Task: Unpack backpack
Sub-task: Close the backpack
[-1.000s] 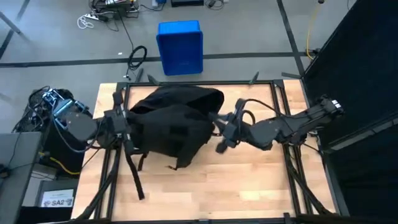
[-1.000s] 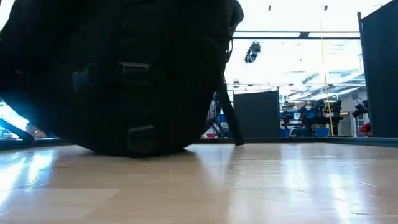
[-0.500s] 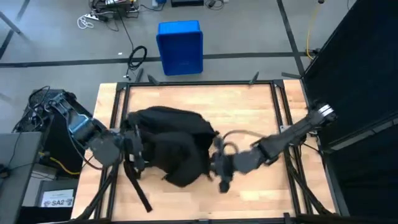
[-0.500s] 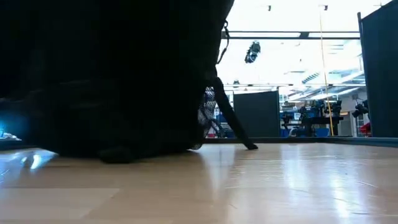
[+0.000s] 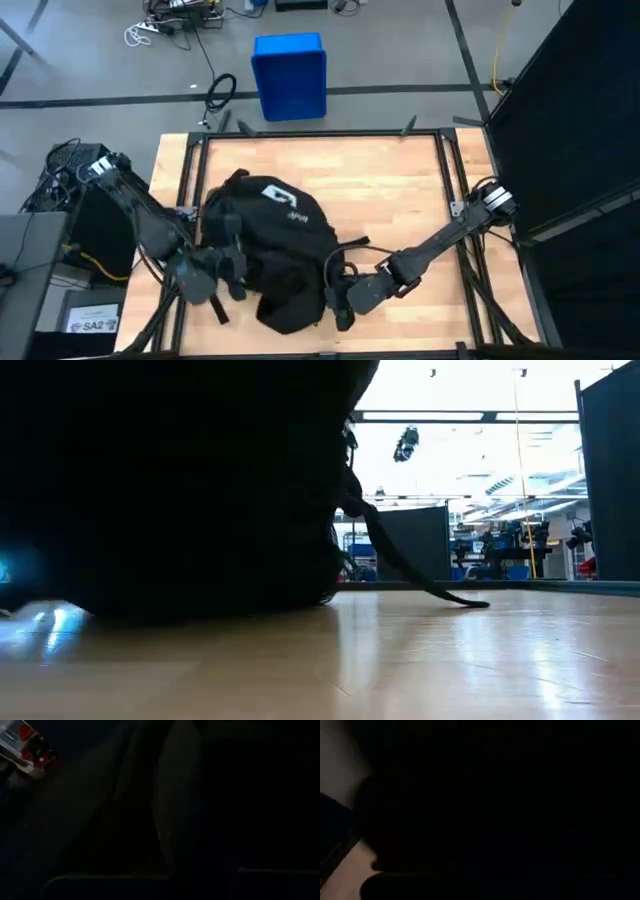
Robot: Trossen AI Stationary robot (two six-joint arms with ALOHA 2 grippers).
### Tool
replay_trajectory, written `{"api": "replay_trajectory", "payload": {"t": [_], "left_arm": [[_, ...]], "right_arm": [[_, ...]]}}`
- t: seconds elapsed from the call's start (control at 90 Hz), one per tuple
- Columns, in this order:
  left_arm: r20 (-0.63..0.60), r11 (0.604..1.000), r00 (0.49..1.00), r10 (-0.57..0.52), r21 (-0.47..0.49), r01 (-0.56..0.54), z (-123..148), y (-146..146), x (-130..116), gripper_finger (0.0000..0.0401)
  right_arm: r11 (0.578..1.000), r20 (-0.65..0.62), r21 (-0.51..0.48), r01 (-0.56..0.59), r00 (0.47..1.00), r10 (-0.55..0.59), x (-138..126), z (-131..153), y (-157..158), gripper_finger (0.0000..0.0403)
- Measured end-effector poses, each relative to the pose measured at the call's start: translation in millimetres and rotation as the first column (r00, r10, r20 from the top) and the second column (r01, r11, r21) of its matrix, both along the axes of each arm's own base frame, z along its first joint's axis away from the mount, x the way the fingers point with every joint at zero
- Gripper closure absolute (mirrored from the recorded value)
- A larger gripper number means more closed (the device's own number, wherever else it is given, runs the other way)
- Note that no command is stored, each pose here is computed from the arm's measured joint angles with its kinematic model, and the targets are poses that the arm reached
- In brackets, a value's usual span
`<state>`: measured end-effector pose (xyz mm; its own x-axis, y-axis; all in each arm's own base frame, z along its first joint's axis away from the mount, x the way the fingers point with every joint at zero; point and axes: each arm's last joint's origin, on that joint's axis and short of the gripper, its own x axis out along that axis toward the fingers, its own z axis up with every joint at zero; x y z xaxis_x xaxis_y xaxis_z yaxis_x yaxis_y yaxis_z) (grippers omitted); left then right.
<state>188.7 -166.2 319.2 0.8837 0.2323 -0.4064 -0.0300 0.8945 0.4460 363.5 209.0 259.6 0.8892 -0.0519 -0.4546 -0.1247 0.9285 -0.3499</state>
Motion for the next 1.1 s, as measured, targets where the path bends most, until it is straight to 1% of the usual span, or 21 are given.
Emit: {"api": "replay_trajectory", "payload": {"t": [0.078,0.167,0.344,0.433,0.556,0.689,0.778,0.867,0.922,1.0,1.1], "left_arm": [[0.010,0.999,1.000,-0.025,-0.029,0.026,-24,-9,0,0.0401],[0.031,0.996,0.998,-0.049,-0.070,0.051,-48,-15,-4,0.0401],[0.062,0.988,0.996,-0.058,-0.136,0.066,-91,-13,-11,0.0401],[0.057,0.989,0.997,-0.053,-0.132,0.060,-112,-7,-15,0.0401],[0.022,0.996,1.000,-0.011,-0.088,0.013,-134,9,-16,0.0401],[0.006,0.996,0.996,0.086,-0.013,-0.086,-148,29,-12,0.0401],[-0.003,0.987,0.988,0.151,0.053,-0.151,-151,44,-5,0.0401],[-0.014,0.977,0.980,0.199,0.082,-0.197,-151,57,4,0.0401],[-0.027,0.978,0.979,0.200,0.067,-0.198,-150,63,9,0.0401],[-0.035,0.985,0.985,0.171,0.009,-0.171,-149,65,14,0.0397],[-0.037,0.994,0.997,0.065,-0.091,-0.068,-146,59,16,0.0377]], "right_arm": [[0.998,-0.029,0.017,0.053,0.998,-0.052,1,-3,-6,0.0403],[0.992,-0.046,-0.011,0.124,0.991,-0.125,-1,-6,-11,0.0403],[0.972,-0.104,-0.041,0.230,0.967,-0.234,1,-13,-30,0.0403],[0.953,-0.102,-0.070,0.294,0.948,-0.300,5,-14,-42,0.0403],[0.935,-0.097,-0.086,0.344,0.931,-0.352,10,-14,-56,0.0403],[0.914,-0.092,-0.104,0.393,0.911,-0.402,16,-14,-74,0.0403],[0.891,-0.079,-0.132,0.435,0.891,-0.447,20,-14,-88,0.0403],[0.872,-0.075,-0.150,0.466,0.874,-0.480,24,-14,-101,0.0403],[0.866,-0.078,-0.150,0.476,0.868,-0.491,25,-14,-107,0.0403],[0.873,-0.088,-0.147,0.466,0.873,-0.480,25,-14,-107,0.0403],[0.897,-0.115,-0.137,0.420,0.893,-0.436,19,-11,-96,0.0403]]}}
